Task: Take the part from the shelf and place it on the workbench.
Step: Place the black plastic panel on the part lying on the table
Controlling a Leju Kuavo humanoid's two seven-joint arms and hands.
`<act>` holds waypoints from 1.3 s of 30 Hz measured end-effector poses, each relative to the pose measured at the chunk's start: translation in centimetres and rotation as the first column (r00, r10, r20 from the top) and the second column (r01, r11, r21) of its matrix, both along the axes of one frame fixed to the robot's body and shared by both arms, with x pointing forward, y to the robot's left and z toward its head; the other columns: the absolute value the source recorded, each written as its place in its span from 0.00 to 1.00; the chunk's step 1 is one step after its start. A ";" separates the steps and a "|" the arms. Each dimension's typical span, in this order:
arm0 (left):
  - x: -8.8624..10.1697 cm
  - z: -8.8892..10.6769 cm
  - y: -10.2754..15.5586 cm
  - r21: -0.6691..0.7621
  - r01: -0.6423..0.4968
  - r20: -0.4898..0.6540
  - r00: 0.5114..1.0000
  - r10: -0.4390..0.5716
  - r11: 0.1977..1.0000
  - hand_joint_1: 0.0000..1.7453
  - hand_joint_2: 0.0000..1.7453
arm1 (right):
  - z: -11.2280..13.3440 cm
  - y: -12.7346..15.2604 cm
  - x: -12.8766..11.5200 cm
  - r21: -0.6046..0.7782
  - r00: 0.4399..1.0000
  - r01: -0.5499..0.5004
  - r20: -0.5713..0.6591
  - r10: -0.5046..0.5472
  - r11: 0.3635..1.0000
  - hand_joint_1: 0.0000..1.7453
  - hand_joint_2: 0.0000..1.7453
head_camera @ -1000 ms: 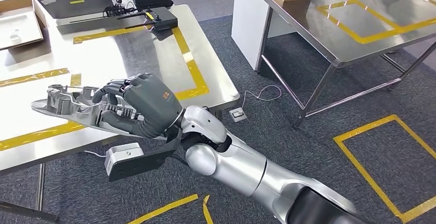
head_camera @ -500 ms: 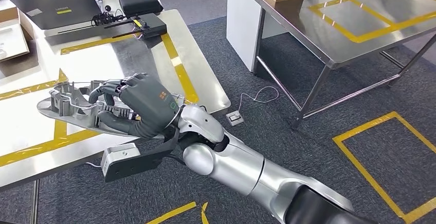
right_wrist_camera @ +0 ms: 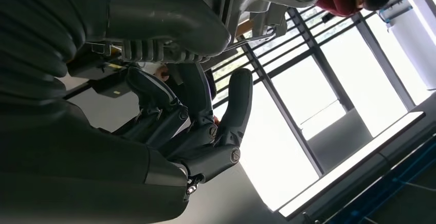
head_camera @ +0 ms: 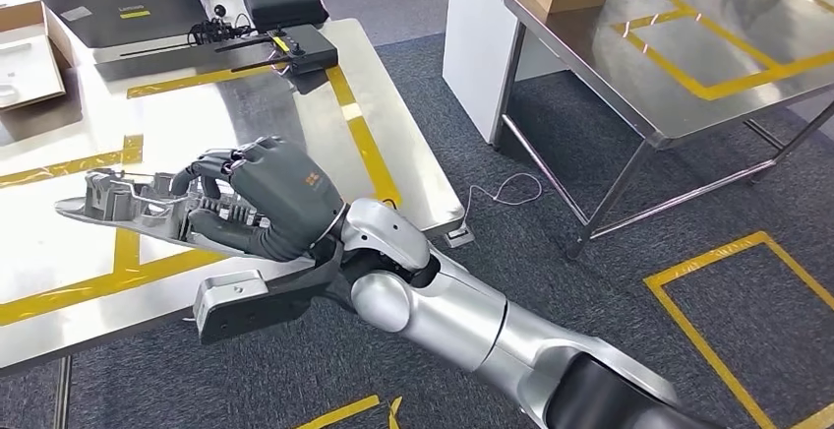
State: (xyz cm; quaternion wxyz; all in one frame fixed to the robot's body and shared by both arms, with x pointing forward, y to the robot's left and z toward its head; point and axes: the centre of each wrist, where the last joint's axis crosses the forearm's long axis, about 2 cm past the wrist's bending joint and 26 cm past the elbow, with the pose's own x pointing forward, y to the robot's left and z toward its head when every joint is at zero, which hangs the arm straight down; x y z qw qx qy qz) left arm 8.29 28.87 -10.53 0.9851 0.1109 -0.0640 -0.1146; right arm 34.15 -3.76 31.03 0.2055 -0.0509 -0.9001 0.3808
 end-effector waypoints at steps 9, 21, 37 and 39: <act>0.1 0.0 -0.2 -0.002 0.003 0.006 1.000 -0.003 1.000 0.00 1.00 | 0.2 0.4 -0.1 -0.002 1.000 0.008 -0.004 -0.008 1.000 1.00 1.00; -0.1 0.0 0.0 -0.004 0.004 0.007 1.000 -0.004 1.000 0.00 1.00 | 0.1 0.8 -0.1 -0.011 1.000 0.006 -0.009 -0.007 1.000 1.00 1.00; 0.1 0.0 -0.1 -0.012 0.019 0.020 1.000 -0.018 1.000 0.00 1.00 | -0.1 0.8 0.0 -0.047 0.999 0.024 0.022 -0.023 0.999 1.00 1.00; 0.1 0.0 -0.1 -0.011 0.019 0.022 1.000 -0.019 1.000 0.00 1.00 | -0.1 0.8 -0.1 -0.048 1.000 0.023 0.022 -0.022 0.999 1.00 1.00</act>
